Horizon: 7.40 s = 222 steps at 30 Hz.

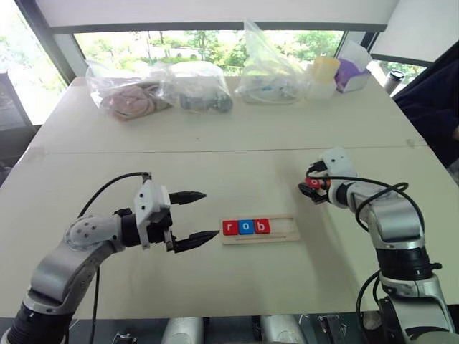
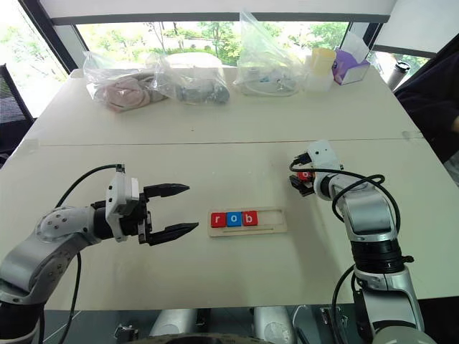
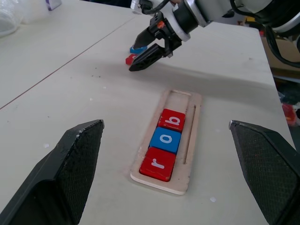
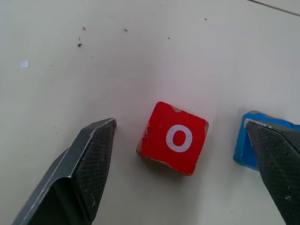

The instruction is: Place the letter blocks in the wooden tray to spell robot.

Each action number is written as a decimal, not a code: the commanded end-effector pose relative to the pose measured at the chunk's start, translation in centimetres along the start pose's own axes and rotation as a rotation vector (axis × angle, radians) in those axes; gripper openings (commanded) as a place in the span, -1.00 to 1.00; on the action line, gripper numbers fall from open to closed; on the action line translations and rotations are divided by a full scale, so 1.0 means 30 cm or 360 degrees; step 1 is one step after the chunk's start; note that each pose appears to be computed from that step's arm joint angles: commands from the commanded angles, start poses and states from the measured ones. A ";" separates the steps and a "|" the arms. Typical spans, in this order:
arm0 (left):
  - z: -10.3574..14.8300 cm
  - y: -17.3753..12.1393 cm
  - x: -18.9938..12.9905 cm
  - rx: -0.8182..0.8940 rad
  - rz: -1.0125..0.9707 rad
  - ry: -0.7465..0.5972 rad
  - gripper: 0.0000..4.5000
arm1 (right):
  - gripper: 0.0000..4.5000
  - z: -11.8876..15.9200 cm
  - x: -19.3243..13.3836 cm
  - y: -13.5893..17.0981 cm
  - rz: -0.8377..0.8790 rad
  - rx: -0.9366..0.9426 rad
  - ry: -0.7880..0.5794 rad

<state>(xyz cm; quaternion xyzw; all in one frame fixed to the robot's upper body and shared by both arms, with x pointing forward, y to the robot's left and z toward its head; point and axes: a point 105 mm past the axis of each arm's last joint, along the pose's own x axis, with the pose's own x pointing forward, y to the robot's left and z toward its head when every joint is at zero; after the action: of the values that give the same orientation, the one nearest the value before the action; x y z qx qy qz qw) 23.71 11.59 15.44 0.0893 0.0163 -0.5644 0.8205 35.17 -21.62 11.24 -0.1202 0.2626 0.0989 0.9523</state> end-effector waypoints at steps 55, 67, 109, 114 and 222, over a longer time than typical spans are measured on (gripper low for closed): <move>0.027 0.006 0.042 0.0085 -0.0073 -0.0085 1.00 | 0.98 -0.085 -0.306 -0.012 0.1005 -0.0867 0.0044; 0.055 -0.003 0.024 0.0073 -0.0085 -0.0100 1.00 | 0.98 -0.216 -0.231 -0.051 0.1185 -0.0983 0.0151; 0.059 -0.028 0.021 0.0070 -0.0021 -0.0098 1.00 | -0.51 -0.041 -0.160 0.253 0.1524 -0.1407 -0.0140; 0.059 -0.024 0.022 0.0075 -0.0012 -0.0100 1.00 | -0.51 -0.044 -0.154 0.258 0.1516 -0.1387 -0.0119; 0.070 0.004 0.058 0.0093 -0.0015 -0.0152 1.00 | 0.75 -0.033 0.031 -0.174 -0.0083 0.0097 0.0043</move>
<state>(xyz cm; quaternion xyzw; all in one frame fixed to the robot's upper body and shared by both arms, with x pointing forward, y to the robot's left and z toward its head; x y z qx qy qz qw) 24.43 9.86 16.55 0.0749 -0.0191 -0.5688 0.8189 36.73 -26.64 11.24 -0.1216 0.2670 0.0694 0.9535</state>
